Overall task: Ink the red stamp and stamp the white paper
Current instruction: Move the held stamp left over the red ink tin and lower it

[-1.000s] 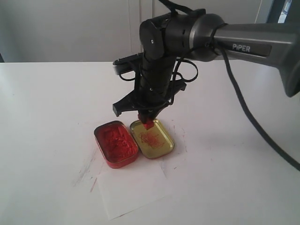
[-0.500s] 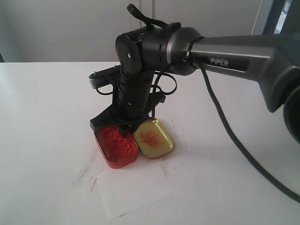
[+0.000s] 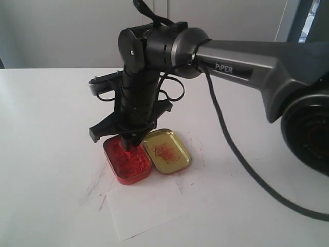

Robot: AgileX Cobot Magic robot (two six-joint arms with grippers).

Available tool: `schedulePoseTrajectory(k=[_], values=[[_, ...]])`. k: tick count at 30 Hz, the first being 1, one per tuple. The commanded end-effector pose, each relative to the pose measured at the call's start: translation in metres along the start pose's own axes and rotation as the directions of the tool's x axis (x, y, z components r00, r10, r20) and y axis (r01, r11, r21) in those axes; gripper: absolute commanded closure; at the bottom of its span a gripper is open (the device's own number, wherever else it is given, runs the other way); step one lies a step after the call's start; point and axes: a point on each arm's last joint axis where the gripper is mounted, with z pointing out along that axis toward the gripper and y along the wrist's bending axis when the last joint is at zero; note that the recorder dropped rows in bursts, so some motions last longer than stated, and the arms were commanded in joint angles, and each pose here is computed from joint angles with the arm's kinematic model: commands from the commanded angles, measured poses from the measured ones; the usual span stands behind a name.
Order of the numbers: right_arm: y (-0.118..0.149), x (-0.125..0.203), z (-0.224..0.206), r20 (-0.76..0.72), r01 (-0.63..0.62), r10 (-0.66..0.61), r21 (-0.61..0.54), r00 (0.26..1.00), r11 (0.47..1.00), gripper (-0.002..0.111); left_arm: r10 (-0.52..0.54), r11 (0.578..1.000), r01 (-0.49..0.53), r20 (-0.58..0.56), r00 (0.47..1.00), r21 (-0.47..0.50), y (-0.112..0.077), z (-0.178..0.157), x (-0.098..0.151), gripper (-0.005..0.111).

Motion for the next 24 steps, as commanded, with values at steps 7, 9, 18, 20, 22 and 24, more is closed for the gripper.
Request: schedulePoseTrajectory(k=[7,9,18,20,22,24], values=[[-0.001,-0.002,0.019,-0.037,0.006,-0.006,-0.013,0.999,1.0,0.108,-0.007,1.0,0.007,-0.003,1.0,0.005,0.0,0.0,0.002,0.107],[-0.001,-0.001,0.024,-0.05,0.004,-0.005,-0.012,0.999,1.0,0.108,-0.007,1.0,0.007,-0.003,1.0,0.005,0.0,0.0,0.002,0.107],[-0.003,-0.001,0.032,-0.065,0.001,-0.002,-0.009,0.998,1.0,0.108,-0.007,1.0,0.007,-0.003,1.0,0.005,0.0,0.0,0.002,0.107],[-0.003,-0.001,0.033,-0.065,0.001,-0.002,-0.009,0.998,1.0,0.108,-0.007,1.0,0.007,-0.003,1.0,0.005,0.0,0.0,0.002,0.107],[-0.003,-0.001,0.033,-0.065,0.006,-0.007,-0.009,0.998,1.0,0.108,-0.007,1.0,0.007,-0.003,1.0,0.005,0.0,0.0,0.002,0.107],[-0.003,-0.001,0.033,-0.065,0.011,-0.011,-0.009,0.998,1.0,0.108,-0.007,1.0,0.007,-0.003,1.0,0.005,0.0,0.0,0.002,0.107]])
